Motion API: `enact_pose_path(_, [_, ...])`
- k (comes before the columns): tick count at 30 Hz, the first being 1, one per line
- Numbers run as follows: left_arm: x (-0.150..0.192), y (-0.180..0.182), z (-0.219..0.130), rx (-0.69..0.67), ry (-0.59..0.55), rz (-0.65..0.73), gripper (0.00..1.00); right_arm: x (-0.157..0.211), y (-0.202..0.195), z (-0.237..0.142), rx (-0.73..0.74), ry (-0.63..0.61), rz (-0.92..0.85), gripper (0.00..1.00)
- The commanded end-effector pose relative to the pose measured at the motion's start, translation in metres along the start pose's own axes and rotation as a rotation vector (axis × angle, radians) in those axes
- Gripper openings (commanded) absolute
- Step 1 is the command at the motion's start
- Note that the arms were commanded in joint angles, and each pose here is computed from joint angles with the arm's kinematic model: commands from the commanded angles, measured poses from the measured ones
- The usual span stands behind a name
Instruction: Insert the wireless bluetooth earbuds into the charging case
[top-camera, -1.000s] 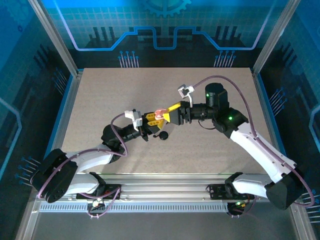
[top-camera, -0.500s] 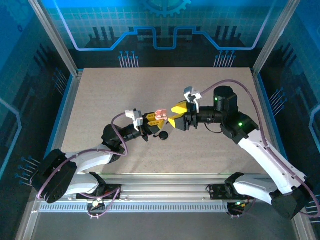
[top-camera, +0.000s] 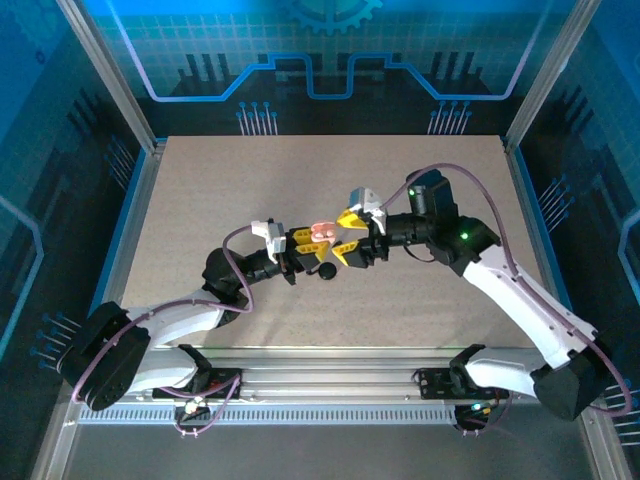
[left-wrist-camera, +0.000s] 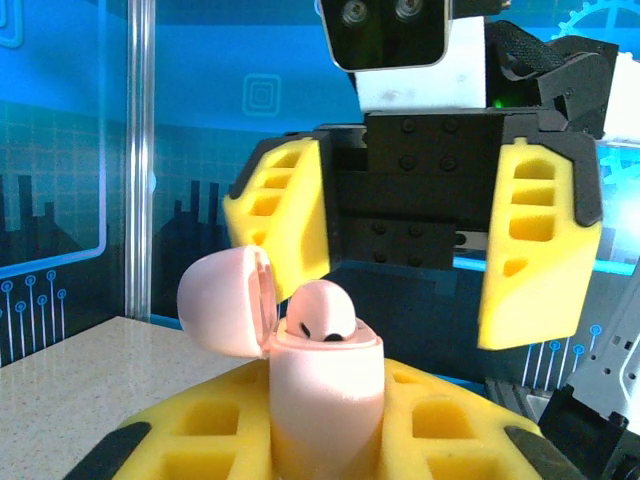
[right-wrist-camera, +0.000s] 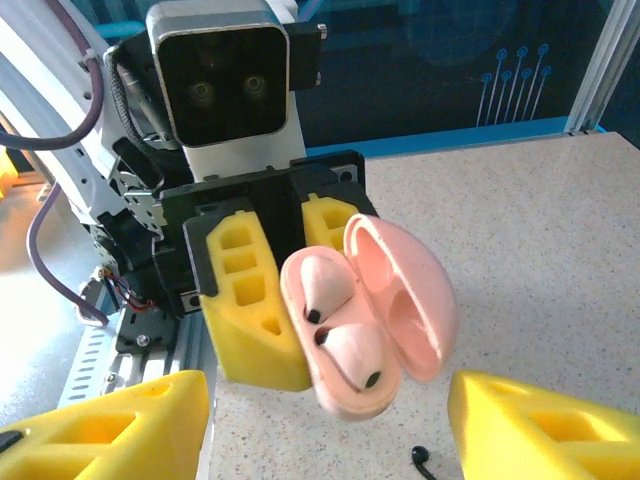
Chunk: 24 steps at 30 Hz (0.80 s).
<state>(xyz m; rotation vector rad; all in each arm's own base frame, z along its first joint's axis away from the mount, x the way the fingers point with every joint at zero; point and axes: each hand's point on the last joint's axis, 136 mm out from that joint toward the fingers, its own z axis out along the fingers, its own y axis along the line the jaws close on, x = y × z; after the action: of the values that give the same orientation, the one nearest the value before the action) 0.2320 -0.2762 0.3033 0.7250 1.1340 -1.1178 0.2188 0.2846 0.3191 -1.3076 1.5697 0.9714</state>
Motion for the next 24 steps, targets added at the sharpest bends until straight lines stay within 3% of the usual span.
enact_pose_path(1, [-0.012, -0.013, 0.001, 0.054, -0.025, 0.028, 0.19, -0.006, 0.005, 0.007, -0.039, 0.012, -0.05, 0.64])
enact_pose_path(12, [-0.006, -0.008, 0.001, 0.028, -0.009, 0.031, 0.19, -0.01, 0.022, 0.001, -0.074, 0.0, -0.134, 0.57])
enact_pose_path(15, [-0.003, -0.006, 0.0, 0.019, -0.004, 0.031, 0.19, -0.013, 0.026, -0.008, -0.051, -0.021, -0.153, 0.53])
enact_pose_path(24, [-0.004, -0.009, 0.002, 0.037, 0.011, 0.023, 0.19, -0.014, 0.03, -0.037, 0.063, -0.058, -0.212, 0.53])
